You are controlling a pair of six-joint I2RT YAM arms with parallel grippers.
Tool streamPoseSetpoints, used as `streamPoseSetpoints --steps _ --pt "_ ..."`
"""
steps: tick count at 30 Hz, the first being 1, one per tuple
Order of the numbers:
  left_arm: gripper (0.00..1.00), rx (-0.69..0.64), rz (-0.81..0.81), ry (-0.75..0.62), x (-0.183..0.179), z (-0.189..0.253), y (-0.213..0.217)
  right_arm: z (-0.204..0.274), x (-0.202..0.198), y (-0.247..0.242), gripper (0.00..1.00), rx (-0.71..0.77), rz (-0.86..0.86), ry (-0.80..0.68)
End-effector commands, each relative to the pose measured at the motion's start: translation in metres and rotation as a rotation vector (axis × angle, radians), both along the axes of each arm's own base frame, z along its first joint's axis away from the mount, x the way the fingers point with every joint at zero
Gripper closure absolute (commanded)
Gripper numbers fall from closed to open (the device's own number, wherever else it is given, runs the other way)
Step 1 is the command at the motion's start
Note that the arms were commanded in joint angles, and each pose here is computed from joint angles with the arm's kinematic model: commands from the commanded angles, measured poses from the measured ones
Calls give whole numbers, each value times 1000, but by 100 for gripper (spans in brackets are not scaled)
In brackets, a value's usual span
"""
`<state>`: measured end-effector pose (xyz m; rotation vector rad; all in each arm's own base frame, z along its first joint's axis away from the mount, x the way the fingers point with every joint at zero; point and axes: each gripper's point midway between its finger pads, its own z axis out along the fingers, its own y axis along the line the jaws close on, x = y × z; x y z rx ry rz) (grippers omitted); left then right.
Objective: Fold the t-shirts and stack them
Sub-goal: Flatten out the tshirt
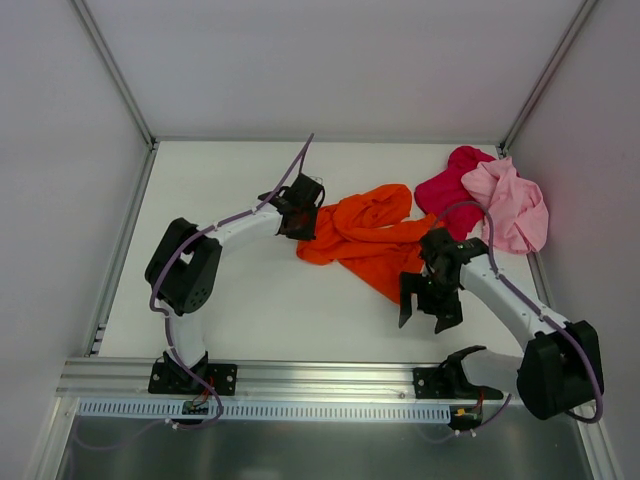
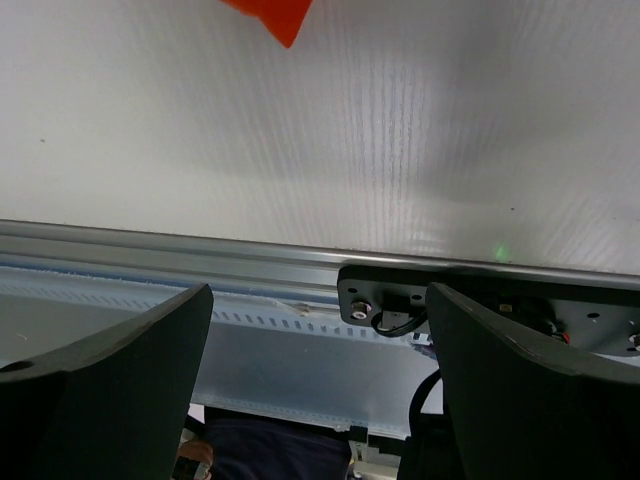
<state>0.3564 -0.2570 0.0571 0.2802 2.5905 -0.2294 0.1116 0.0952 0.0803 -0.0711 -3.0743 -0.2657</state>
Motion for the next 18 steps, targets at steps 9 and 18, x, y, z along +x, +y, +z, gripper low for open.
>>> streamPoseSetpoints --steps 9,18 --pt "100 7 39 -91 2 41 17 -27 45 32 10 75 -17 -56" --pt "100 21 46 -111 -6 53 28 -31 88 34 12 8 14 -94"
